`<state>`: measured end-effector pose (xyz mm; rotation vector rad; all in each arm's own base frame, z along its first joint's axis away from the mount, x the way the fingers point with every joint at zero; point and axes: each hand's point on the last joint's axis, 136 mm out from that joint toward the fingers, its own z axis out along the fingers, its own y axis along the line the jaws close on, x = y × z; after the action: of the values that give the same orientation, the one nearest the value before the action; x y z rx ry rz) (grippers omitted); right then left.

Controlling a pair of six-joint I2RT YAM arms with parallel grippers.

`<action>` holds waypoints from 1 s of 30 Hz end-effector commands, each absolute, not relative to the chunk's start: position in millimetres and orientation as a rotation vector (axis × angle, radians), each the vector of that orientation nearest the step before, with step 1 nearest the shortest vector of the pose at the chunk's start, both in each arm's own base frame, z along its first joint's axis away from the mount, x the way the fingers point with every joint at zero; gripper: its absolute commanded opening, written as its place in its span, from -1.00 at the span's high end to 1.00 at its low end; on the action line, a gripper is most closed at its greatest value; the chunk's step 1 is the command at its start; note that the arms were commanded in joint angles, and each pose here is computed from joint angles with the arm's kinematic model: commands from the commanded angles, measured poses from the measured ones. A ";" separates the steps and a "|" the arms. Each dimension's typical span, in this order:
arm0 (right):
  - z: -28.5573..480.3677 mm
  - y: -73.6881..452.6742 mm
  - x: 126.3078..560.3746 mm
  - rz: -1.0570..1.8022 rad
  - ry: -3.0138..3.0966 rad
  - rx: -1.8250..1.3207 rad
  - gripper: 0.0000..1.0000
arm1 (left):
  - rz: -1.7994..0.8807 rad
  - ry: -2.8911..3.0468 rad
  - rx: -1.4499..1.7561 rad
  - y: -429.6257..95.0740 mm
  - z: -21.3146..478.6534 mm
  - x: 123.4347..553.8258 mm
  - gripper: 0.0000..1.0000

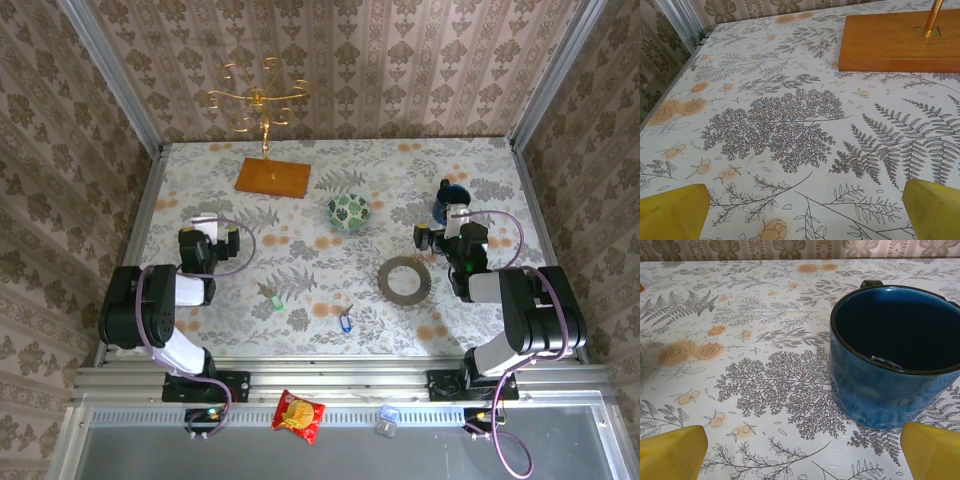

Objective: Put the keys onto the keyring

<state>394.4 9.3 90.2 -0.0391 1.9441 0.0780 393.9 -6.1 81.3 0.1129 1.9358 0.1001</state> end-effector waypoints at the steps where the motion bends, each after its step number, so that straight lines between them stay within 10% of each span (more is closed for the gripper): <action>1: 97.6 8.8 398.9 0.071 1.921 -0.024 -1.00 | 0.096 1.895 0.119 -6.2 96.0 399.9 -1.00; 30: 97.3 2.8 400.2 0.058 1.926 0.010 -1.00 | 0.067 1.903 0.114 -5.0 95.3 400.7 -1.00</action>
<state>394.4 8.5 90.1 -0.0322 1.9447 0.0762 392.8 -3.7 78.1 0.1146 1.9495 0.0833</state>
